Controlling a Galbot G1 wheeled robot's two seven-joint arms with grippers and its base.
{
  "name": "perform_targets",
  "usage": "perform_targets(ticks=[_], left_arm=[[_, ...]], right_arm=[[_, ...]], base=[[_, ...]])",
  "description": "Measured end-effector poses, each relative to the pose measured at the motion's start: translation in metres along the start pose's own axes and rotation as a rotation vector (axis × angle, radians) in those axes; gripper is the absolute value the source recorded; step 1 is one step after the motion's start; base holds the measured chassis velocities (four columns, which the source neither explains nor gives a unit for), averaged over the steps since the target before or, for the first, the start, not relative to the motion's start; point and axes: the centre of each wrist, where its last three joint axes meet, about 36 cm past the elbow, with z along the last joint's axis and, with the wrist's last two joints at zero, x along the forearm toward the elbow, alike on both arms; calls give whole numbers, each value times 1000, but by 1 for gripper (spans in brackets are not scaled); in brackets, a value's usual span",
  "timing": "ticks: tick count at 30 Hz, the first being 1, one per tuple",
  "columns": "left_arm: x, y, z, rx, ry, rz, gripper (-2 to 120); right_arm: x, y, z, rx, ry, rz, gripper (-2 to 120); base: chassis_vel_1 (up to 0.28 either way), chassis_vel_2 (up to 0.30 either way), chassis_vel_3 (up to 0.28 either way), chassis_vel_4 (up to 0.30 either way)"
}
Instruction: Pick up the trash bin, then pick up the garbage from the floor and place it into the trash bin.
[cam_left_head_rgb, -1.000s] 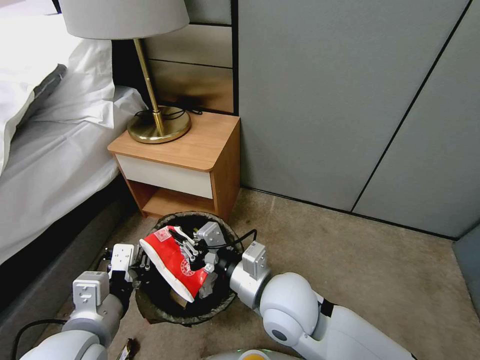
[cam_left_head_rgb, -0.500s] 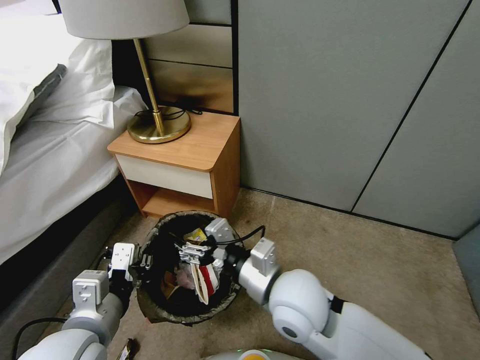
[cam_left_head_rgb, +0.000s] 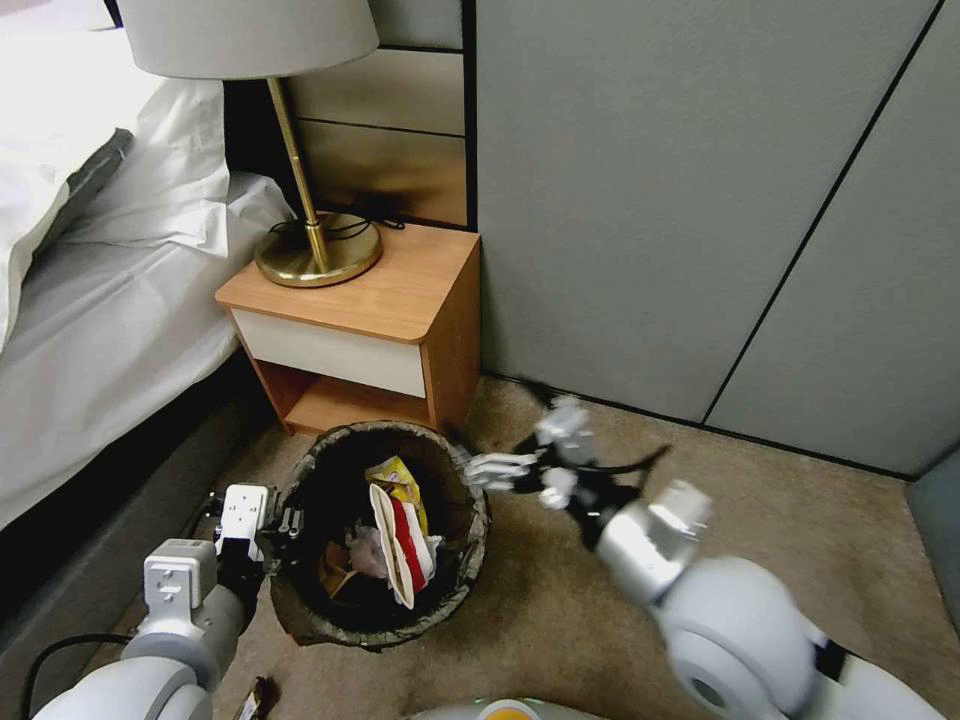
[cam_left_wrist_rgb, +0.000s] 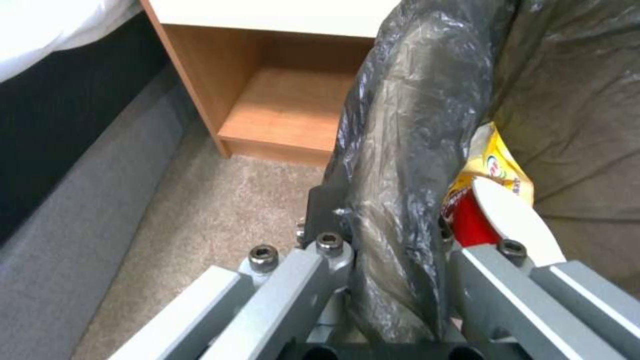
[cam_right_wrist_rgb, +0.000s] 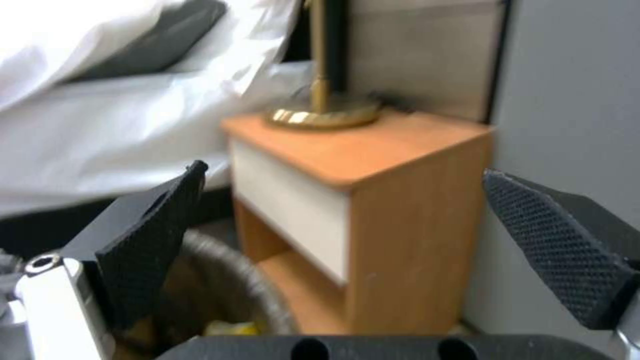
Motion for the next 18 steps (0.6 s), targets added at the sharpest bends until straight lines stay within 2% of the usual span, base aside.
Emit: perform_targets(ticks=[2, 7, 15, 18], left_arm=[[0, 0, 0, 1, 1, 0, 3], [1, 0, 1, 6, 4, 0, 3], [0, 1, -1, 16, -8, 0, 3], [-1, 1, -2, 16, -12, -1, 3]], right_arm=[[13, -5, -8, 42, -41, 48, 100], [32, -16, -6, 130, -75, 164, 100], [68, -18, 43, 171, -87, 405, 100], [79, -19, 52, 179, -85, 423, 100]], base=[[0, 0, 0, 0], [0, 0, 0, 0], [0, 0, 0, 0], [0, 0, 0, 0]])
